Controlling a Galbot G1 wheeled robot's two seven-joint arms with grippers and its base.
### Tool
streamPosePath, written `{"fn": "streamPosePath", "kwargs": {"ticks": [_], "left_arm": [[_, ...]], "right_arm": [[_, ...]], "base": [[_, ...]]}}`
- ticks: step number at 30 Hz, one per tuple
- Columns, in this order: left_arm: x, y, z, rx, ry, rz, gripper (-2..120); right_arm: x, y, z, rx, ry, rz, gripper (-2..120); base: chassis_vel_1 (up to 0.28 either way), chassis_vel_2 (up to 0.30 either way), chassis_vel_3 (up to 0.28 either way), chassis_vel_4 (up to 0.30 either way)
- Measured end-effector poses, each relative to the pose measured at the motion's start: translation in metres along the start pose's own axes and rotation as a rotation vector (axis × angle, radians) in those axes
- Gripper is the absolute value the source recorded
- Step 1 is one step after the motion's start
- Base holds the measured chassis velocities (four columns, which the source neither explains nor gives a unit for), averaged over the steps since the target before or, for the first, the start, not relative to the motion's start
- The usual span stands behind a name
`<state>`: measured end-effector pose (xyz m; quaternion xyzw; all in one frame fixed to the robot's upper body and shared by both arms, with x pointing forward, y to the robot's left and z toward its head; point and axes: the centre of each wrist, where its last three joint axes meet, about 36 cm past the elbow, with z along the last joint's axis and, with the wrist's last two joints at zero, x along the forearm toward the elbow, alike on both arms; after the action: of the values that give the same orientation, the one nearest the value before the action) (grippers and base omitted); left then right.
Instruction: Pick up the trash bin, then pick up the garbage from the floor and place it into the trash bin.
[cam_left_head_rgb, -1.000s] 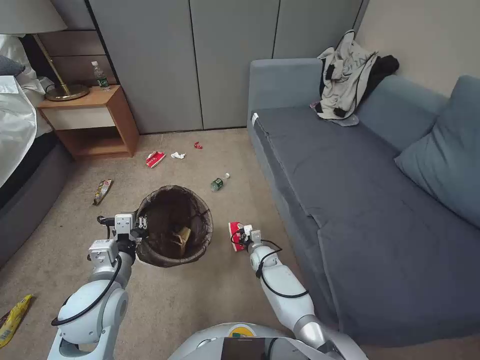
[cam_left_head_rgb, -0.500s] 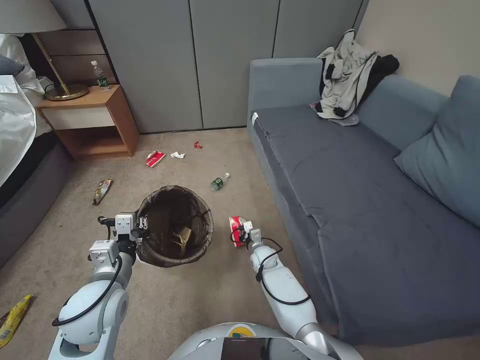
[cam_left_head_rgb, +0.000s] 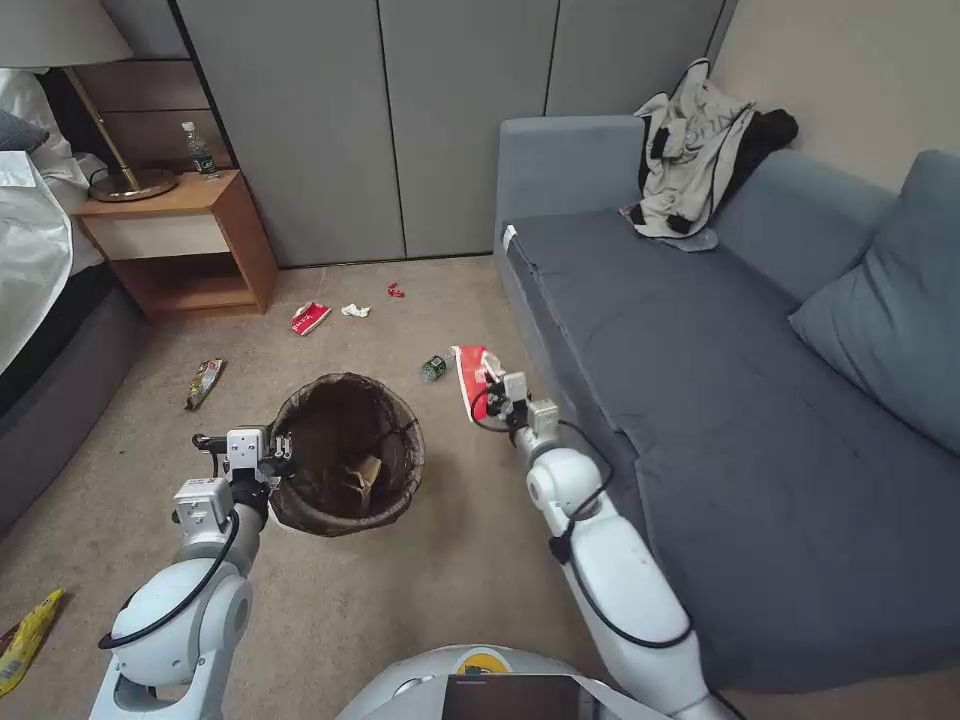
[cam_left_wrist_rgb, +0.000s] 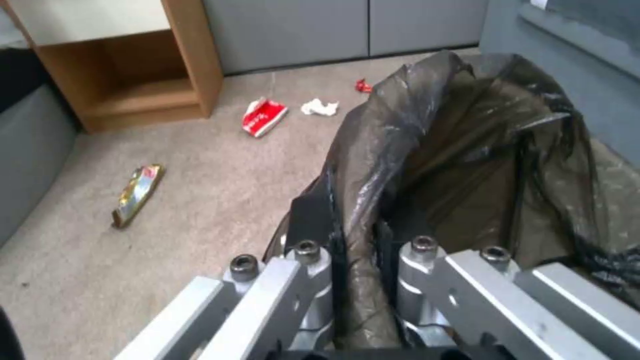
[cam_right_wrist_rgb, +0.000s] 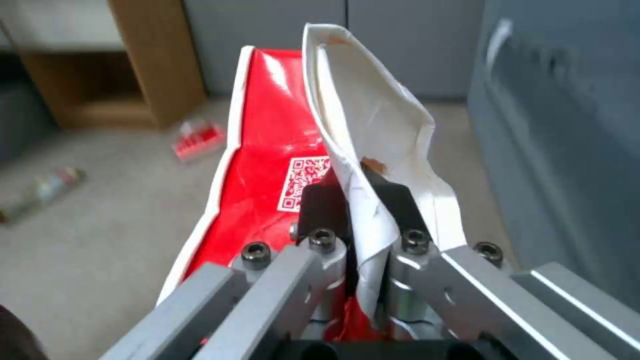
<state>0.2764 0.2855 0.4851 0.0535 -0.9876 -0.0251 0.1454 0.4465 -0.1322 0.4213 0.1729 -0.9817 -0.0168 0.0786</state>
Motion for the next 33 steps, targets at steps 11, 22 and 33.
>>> {"fn": "streamPosePath", "kwargs": {"ticks": [11,22,33], "left_arm": [[-0.006,-0.003,0.005,0.001,0.028,0.009,7],[-0.006,-0.004,0.004,0.000,0.036,0.010,7],[-0.005,-0.004,0.001,0.001,0.030,0.010,7]], "right_arm": [[0.053,0.039,-0.065,-0.067,-0.114,-0.207,0],[0.054,0.098,-0.066,-0.061,-0.088,-0.407,0],[0.042,0.139,-0.033,0.002,-0.020,-0.449,0]], "base": [[0.000,0.000,0.000,0.000],[0.000,0.000,0.000,0.000],[0.000,0.000,0.000,0.000]]}}
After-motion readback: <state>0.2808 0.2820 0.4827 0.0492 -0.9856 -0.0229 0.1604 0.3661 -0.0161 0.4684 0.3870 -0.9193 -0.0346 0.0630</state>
